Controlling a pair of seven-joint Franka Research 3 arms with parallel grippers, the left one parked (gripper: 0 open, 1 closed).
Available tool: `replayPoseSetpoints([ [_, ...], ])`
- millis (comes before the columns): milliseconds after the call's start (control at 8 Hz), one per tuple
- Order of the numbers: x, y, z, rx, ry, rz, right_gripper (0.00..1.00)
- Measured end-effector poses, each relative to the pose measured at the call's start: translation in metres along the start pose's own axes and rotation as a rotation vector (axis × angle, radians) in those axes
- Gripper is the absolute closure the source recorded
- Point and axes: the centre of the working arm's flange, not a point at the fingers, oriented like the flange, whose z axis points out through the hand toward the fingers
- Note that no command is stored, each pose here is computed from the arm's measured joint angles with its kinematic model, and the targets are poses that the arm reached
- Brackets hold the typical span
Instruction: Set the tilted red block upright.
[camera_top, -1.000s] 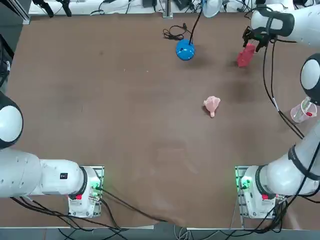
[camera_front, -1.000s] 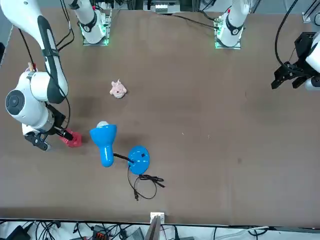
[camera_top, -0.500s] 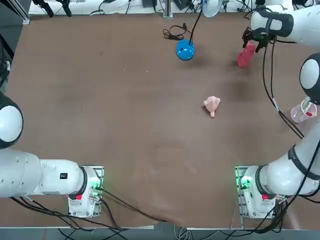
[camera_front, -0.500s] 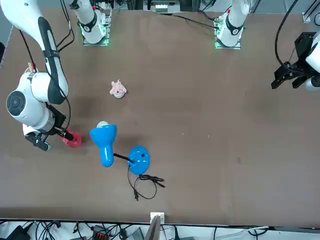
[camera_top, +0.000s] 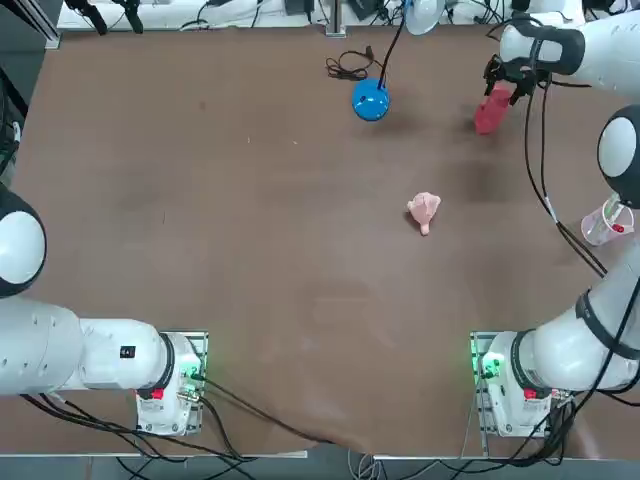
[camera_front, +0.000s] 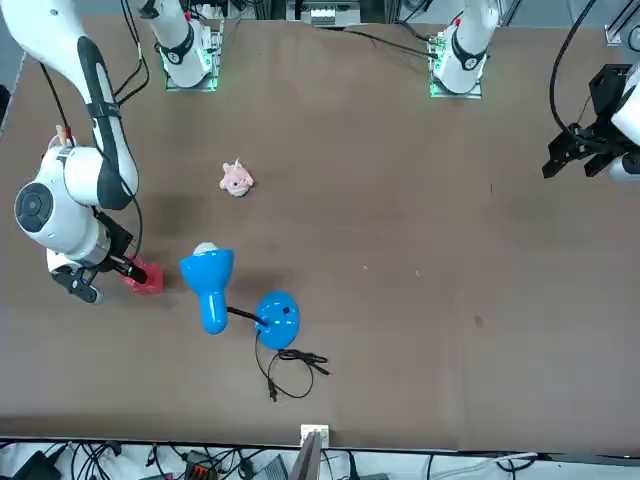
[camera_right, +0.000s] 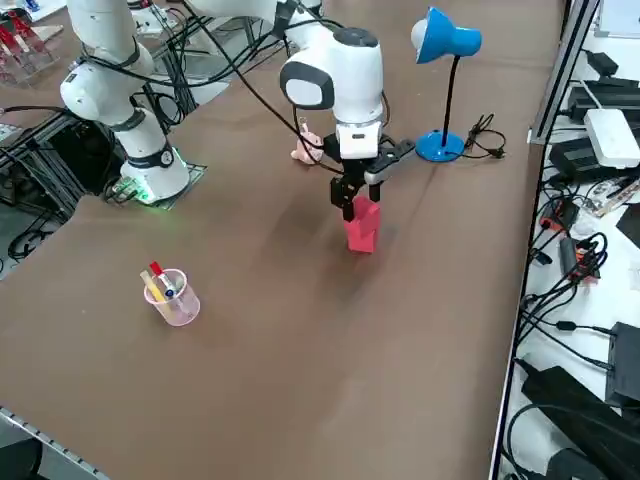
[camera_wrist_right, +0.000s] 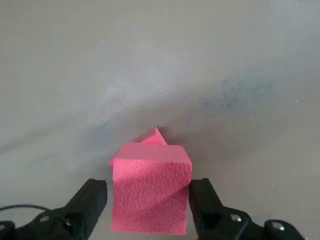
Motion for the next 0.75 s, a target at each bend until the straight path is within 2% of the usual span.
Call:
replayPoseSetpoints([
  [625,-0.002,0.0,0.013,-0.01,-0.017,0.002,0.0],
  [750,-0.002,0.0,0.017,-0.013,-0.023,0.002,0.03],
])
